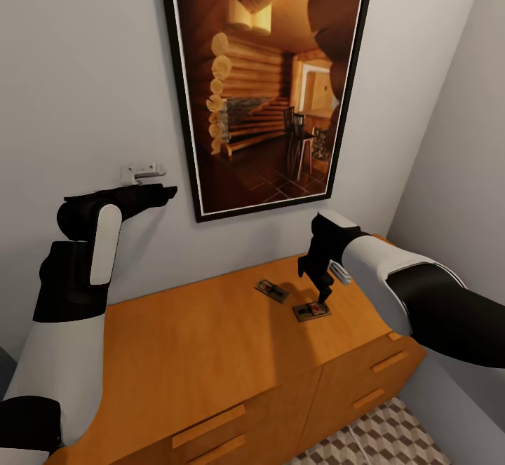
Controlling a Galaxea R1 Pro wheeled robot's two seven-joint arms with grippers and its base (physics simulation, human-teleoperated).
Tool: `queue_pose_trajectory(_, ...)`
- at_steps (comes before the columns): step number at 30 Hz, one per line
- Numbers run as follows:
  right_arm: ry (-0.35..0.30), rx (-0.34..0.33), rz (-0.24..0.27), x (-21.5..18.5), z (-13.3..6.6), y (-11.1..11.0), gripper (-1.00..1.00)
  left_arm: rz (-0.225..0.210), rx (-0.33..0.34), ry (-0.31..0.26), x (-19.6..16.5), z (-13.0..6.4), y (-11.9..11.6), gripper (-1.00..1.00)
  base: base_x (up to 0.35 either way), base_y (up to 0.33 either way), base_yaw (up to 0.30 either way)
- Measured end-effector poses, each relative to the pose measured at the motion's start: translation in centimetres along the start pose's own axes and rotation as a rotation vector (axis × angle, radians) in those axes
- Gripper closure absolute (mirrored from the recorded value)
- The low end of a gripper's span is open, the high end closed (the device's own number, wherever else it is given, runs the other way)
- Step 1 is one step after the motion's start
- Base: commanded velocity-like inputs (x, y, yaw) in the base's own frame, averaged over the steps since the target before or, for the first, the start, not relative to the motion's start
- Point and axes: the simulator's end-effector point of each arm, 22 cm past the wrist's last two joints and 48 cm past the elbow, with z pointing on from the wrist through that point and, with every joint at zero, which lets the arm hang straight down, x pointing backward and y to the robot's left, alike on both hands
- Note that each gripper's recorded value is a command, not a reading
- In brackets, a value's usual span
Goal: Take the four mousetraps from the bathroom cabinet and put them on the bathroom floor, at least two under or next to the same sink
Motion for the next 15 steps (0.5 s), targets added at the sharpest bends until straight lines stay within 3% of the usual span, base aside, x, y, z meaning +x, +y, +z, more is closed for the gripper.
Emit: queue_pose_trajectory(15, 0.003, 0.013, 0.007, -0.16, 0.39, -0.43, -1.0, 0.001, -0.001, 0.0, 0.11, 0.03, 0.03, -1.0, 0.0, 0.0, 0.0)
